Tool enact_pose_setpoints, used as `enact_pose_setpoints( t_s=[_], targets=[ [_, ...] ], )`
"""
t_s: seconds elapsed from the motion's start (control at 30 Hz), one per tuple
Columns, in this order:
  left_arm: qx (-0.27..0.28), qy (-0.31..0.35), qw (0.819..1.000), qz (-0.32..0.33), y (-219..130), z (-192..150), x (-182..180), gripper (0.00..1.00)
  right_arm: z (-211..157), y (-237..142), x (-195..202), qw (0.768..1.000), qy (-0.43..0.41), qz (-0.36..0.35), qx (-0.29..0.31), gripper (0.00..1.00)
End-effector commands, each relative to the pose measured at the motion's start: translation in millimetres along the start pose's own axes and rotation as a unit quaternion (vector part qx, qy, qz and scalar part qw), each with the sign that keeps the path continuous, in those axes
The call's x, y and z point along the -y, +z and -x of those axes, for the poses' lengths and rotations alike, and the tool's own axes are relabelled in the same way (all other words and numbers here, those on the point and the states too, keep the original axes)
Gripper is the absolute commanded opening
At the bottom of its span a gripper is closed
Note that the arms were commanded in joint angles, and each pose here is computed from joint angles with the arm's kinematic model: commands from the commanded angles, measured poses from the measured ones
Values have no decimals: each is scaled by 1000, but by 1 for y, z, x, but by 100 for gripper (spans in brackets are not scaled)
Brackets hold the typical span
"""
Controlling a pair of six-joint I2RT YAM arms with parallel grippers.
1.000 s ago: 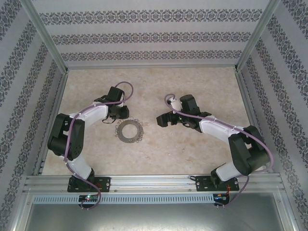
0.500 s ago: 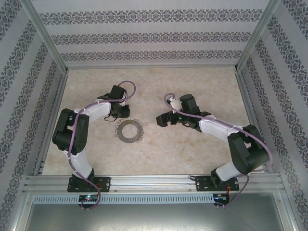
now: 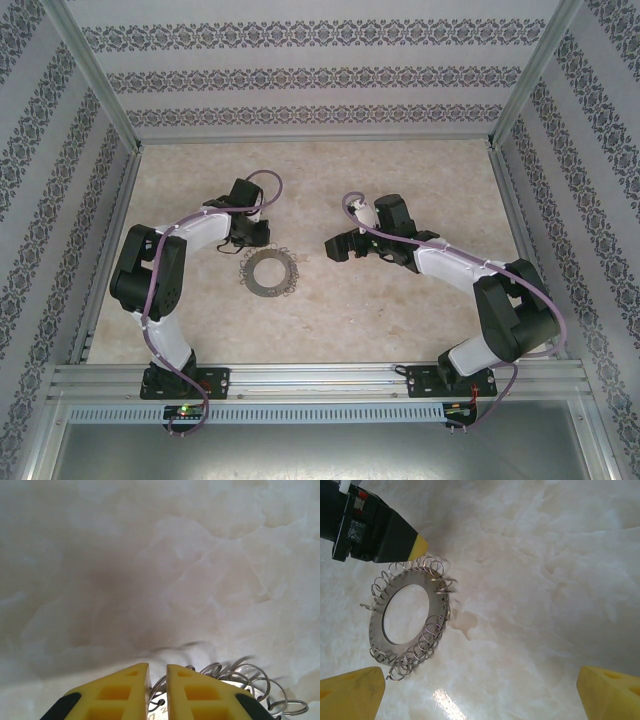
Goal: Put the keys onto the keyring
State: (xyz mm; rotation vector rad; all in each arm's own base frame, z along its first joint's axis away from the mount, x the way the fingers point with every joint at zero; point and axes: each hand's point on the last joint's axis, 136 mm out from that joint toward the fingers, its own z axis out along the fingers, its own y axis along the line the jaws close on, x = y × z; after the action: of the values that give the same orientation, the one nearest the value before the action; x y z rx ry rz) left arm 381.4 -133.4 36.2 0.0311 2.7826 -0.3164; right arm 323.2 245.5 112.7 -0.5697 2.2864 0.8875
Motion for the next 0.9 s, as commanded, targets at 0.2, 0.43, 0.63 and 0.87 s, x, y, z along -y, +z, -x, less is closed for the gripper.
enact_pose_setpoints(
  t_s=[0.2, 0.43, 0.63, 0.87],
  targets=[
    [-22, 4, 1000, 7, 3, -13, -8, 18, 13, -2, -4, 1000, -14, 12, 18, 98],
    [-28, 3, 1000, 5, 5, -18, -9, 18, 15, -3, -5, 1000, -14, 13, 20, 98],
    [-30, 2, 1000, -4, 5, -20, -5, 18, 15, -3, -5, 1000, -15, 13, 20, 98],
    [-29, 1, 999, -24, 2, -21, 3, 14, 15, -4, -6, 1000, -16, 11, 22, 98]
  ],
)
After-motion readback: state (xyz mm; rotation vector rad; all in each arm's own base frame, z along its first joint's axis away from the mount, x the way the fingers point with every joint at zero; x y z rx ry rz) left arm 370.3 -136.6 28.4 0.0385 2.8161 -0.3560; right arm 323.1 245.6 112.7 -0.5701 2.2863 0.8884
